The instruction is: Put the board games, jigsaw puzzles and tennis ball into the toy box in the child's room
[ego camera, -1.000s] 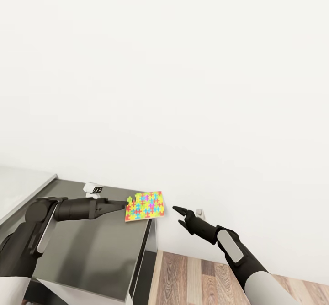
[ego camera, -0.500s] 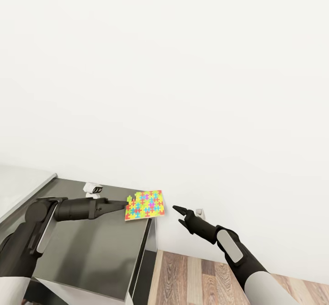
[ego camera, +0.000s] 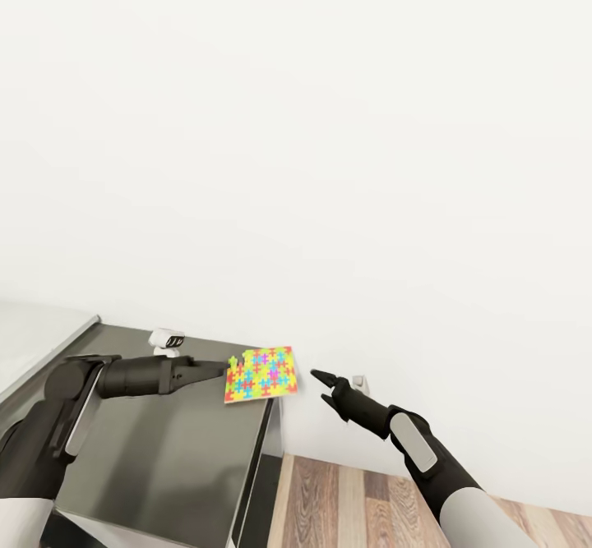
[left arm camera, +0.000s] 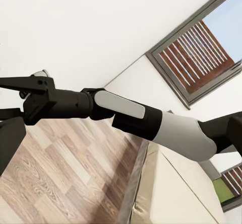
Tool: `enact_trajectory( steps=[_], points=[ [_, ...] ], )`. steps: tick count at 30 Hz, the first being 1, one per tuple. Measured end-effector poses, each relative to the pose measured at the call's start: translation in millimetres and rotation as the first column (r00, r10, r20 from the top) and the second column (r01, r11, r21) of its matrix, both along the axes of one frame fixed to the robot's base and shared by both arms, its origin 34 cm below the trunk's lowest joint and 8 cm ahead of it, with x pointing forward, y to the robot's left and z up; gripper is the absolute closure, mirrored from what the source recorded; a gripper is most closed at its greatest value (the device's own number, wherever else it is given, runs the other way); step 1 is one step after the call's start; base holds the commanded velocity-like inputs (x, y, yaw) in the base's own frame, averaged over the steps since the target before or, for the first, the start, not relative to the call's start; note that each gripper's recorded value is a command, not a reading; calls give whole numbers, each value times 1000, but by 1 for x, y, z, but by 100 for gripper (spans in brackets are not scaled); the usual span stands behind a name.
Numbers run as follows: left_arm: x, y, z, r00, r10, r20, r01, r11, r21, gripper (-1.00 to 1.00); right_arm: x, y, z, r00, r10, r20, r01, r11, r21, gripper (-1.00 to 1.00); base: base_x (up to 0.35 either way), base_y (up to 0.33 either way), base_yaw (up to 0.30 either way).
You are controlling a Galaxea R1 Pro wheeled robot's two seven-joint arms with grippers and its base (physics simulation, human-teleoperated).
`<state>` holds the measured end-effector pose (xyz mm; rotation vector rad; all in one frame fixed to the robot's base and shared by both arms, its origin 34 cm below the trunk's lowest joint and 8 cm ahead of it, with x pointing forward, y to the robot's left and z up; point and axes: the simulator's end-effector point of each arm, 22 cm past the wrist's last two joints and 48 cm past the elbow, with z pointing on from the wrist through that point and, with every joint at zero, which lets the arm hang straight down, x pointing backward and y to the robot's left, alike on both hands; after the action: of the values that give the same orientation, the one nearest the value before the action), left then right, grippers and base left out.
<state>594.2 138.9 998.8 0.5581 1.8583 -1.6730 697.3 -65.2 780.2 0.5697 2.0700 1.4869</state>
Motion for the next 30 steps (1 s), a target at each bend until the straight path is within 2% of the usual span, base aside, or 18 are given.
enact_trajectory(
  steps=[7, 30],
  points=[
    [0, 0, 0, 1000, -1, 0, 1, 1000, -1, -100, -1, 0, -2, 1000, -1, -6, 1, 1000, -1, -100, 81, 12, 0],
    [0, 0, 0, 1000, -2, 1, 2, 1000, -1, -100, -1, 0, -4, 1000, 1, -9, -1, 1000, -2, -100, 3, 40, 0]
  ],
)
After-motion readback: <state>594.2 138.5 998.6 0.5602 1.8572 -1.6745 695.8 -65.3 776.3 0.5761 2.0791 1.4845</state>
